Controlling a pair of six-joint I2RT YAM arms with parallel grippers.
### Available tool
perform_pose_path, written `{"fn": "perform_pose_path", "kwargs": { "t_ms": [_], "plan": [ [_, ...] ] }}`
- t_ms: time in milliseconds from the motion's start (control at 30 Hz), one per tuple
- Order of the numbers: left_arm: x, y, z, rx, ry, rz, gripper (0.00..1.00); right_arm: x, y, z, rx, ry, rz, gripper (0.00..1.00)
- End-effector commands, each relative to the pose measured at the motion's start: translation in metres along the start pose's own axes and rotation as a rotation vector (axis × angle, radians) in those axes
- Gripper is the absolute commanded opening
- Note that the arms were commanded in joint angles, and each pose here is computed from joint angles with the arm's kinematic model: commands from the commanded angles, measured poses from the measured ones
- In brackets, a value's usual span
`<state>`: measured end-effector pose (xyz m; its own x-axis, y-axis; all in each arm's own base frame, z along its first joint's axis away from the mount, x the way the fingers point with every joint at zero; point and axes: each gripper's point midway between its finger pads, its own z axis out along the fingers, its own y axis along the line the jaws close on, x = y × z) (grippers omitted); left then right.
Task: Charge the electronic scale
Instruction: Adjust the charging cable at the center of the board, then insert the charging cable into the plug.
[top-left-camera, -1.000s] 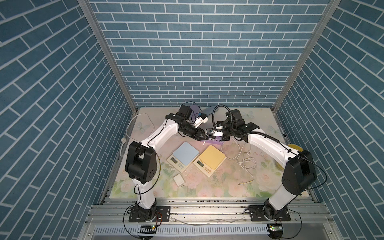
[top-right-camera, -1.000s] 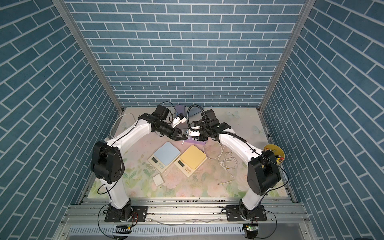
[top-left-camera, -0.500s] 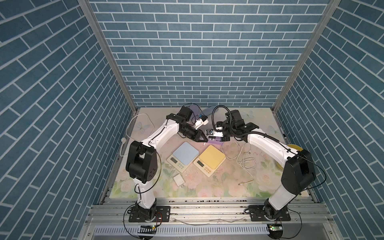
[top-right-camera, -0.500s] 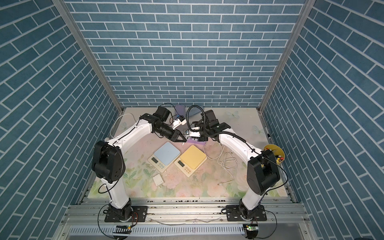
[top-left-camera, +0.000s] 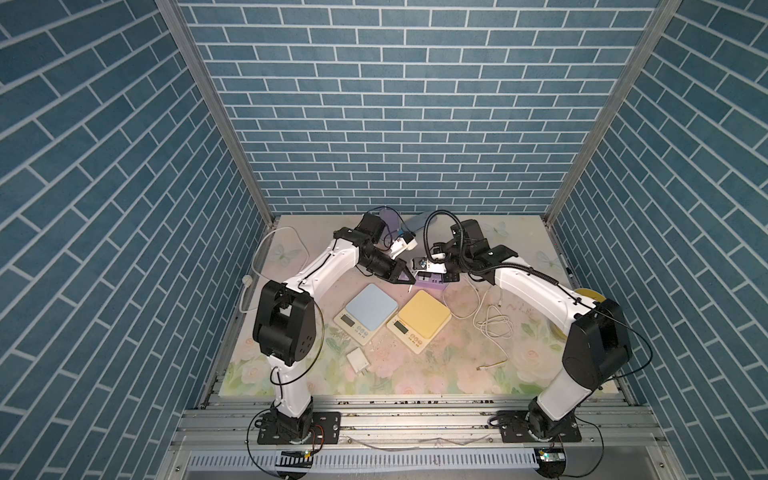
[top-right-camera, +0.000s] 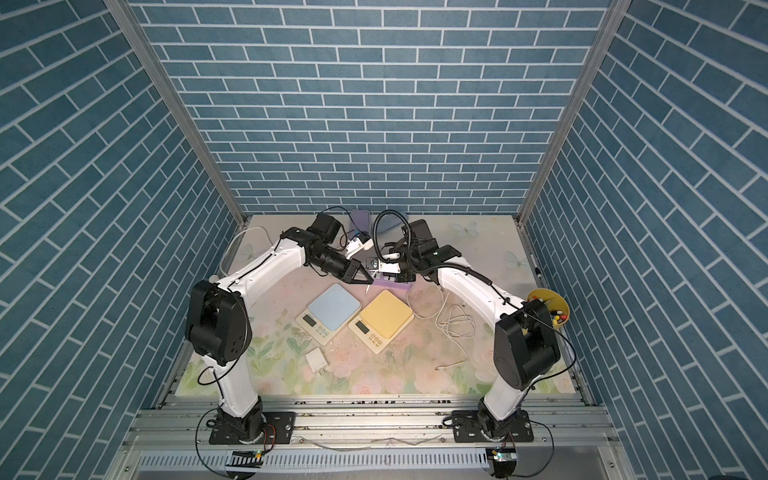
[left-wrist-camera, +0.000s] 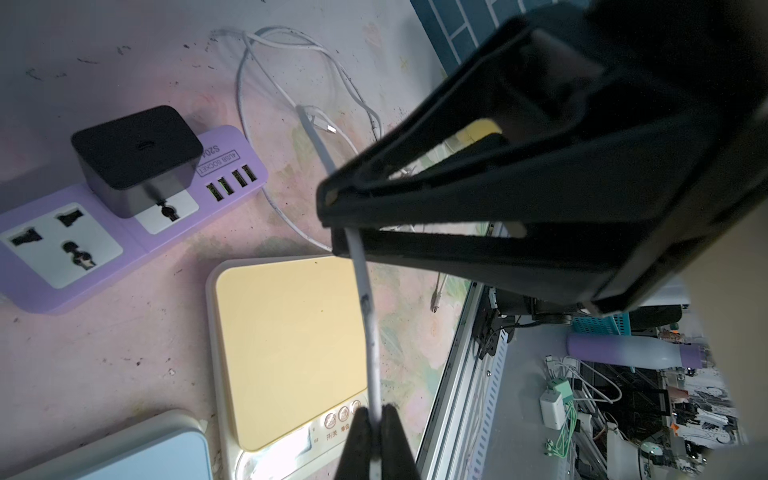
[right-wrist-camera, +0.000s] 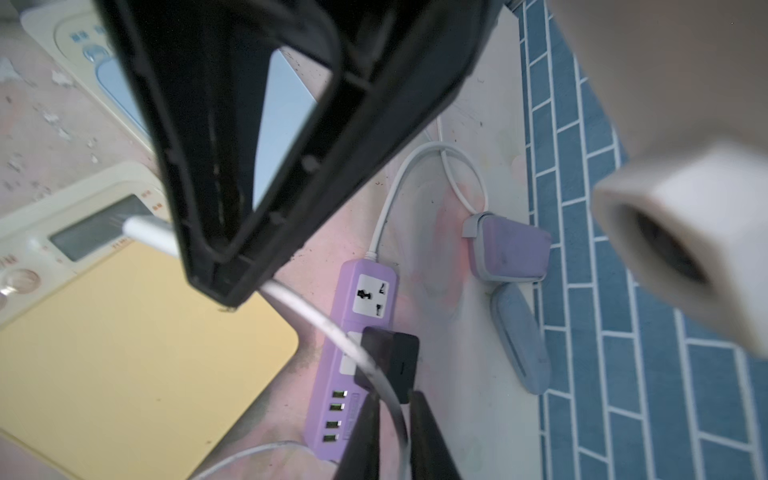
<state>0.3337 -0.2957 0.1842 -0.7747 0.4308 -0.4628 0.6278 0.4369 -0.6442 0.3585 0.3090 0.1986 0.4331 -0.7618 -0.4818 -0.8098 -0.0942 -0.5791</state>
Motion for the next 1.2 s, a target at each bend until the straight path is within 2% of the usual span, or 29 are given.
{"fn": "perform_pose_path", "kwargs": {
  "t_ms": [0,67,133,200,267,367,433,633,867,1033,1167],
  "plan": [
    [-0.006,0.017,0.003,-0.094,-0.046,-0.031,0.0,-0.011,-0.016,-0.009,0.086,-0.049,0.05,0.4],
    [-0.017,0.033,0.002,-0.185,-0.112,-0.052,0.0,-0.01,-0.02,-0.015,0.13,-0.065,0.125,0.45],
    [-0.028,0.05,-0.001,-0.294,-0.177,-0.084,0.0,-0.006,-0.024,-0.021,0.171,-0.082,0.233,0.45],
    [-0.041,0.064,-0.003,-0.392,-0.249,-0.111,0.0,-0.002,-0.027,-0.029,0.204,-0.11,0.387,0.45],
    [-0.057,0.069,-0.003,-0.451,-0.337,-0.12,0.0,0.01,-0.032,-0.035,0.244,-0.116,0.601,0.44],
    [-0.078,0.071,0.0,-0.521,-0.448,-0.129,0.0,0.045,-0.037,-0.04,0.319,-0.052,0.945,0.4],
    [-0.088,0.071,0.004,-0.549,-0.51,-0.137,0.0,0.065,-0.033,-0.043,0.336,-0.03,1.112,0.35],
    [-0.101,0.06,0.018,-0.627,-0.633,-0.121,0.0,0.107,-0.021,-0.055,0.427,-0.049,1.444,0.27],
    [-0.1,0.055,0.023,-0.65,-0.791,-0.113,0.0,0.116,-0.012,-0.042,0.385,-0.016,1.562,0.22],
    [-0.098,0.06,0.029,-0.661,-0.846,-0.12,0.0,0.12,-0.005,-0.032,0.36,-0.002,1.597,0.22],
    [-0.1,0.065,0.033,-0.638,-0.895,-0.137,0.0,0.133,0.002,-0.022,0.343,0.025,1.68,0.21]
  ]
}}
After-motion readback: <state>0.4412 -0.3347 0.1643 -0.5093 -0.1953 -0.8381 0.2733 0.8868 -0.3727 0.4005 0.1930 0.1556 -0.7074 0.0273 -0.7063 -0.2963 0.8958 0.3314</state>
